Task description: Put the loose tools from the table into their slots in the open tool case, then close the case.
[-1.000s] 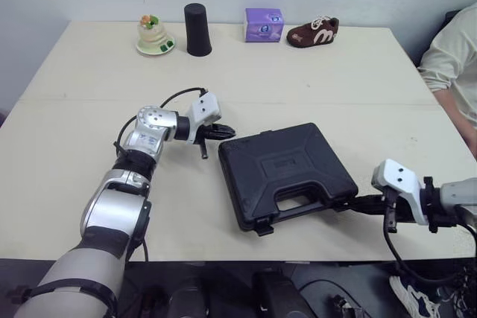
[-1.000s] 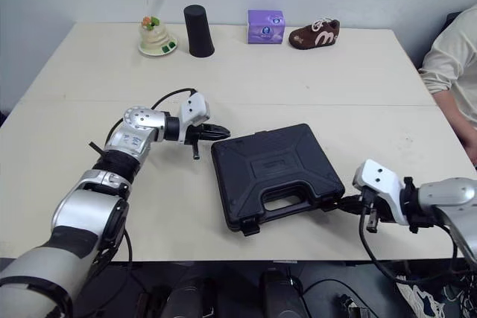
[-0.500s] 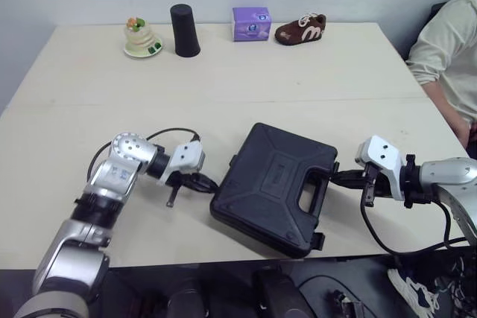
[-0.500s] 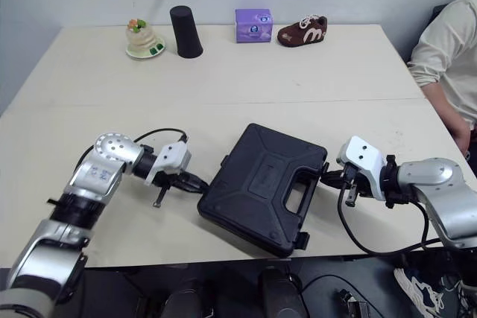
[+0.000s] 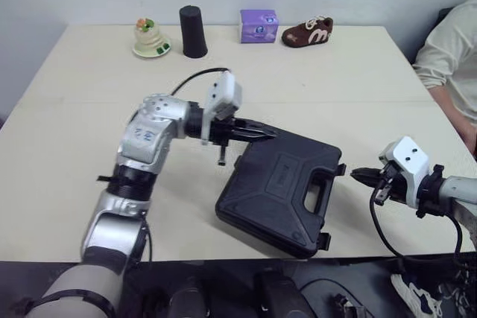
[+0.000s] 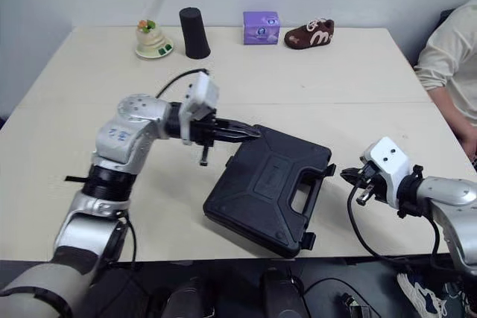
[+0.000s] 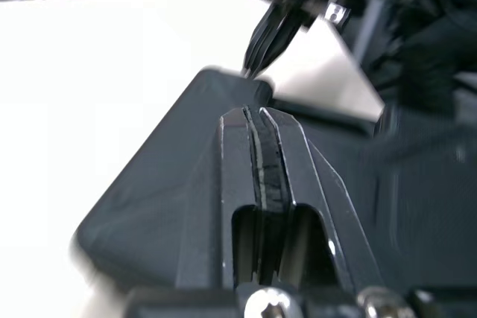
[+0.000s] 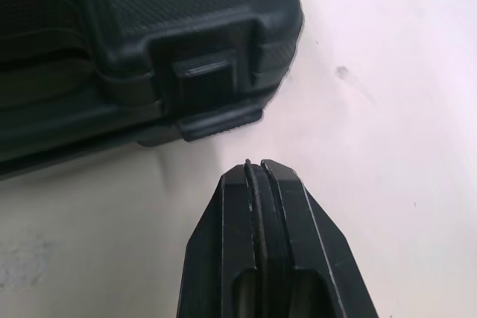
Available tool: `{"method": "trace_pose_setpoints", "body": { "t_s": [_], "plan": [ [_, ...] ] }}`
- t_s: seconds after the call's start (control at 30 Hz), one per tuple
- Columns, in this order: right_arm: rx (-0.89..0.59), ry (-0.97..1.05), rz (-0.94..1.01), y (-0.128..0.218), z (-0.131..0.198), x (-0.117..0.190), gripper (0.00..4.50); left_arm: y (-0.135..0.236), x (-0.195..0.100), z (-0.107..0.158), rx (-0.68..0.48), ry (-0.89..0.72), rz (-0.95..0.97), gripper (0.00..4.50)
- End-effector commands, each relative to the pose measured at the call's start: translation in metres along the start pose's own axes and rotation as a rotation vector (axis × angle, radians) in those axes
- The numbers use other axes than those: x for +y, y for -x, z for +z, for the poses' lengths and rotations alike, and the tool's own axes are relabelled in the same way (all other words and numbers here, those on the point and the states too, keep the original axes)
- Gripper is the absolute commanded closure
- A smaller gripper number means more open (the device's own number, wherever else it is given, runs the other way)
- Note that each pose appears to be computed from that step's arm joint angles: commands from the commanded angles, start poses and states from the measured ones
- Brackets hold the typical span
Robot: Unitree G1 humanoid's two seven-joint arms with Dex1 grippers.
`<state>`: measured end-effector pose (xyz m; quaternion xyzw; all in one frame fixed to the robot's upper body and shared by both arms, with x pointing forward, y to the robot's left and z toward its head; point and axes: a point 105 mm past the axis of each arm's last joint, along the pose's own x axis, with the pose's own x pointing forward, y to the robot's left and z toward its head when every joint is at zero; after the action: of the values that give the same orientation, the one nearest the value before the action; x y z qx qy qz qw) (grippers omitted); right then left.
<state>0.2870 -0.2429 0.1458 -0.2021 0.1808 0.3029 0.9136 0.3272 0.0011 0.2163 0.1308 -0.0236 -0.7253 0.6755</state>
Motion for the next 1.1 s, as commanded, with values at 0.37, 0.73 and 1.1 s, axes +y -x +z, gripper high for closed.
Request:
{"method": "trace_pose_setpoints", "body": {
  "t_s": [0.37,0.73,1.1],
  "plan": [
    [-0.048,0.012,0.026,-0.008,0.017,0.018,4.50,-0.081,0.013,-0.063,0.339,-0.125,-0.049,4.48],
    [-0.060,0.025,0.013,-0.014,0.021,0.015,4.50,-0.080,0.006,-0.098,0.556,-0.216,-0.098,4.48],
    [-0.088,0.063,0.068,-0.017,0.034,0.022,4.50,-0.074,0.008,-0.120,0.658,-0.285,-0.057,4.48]
  ]
}}
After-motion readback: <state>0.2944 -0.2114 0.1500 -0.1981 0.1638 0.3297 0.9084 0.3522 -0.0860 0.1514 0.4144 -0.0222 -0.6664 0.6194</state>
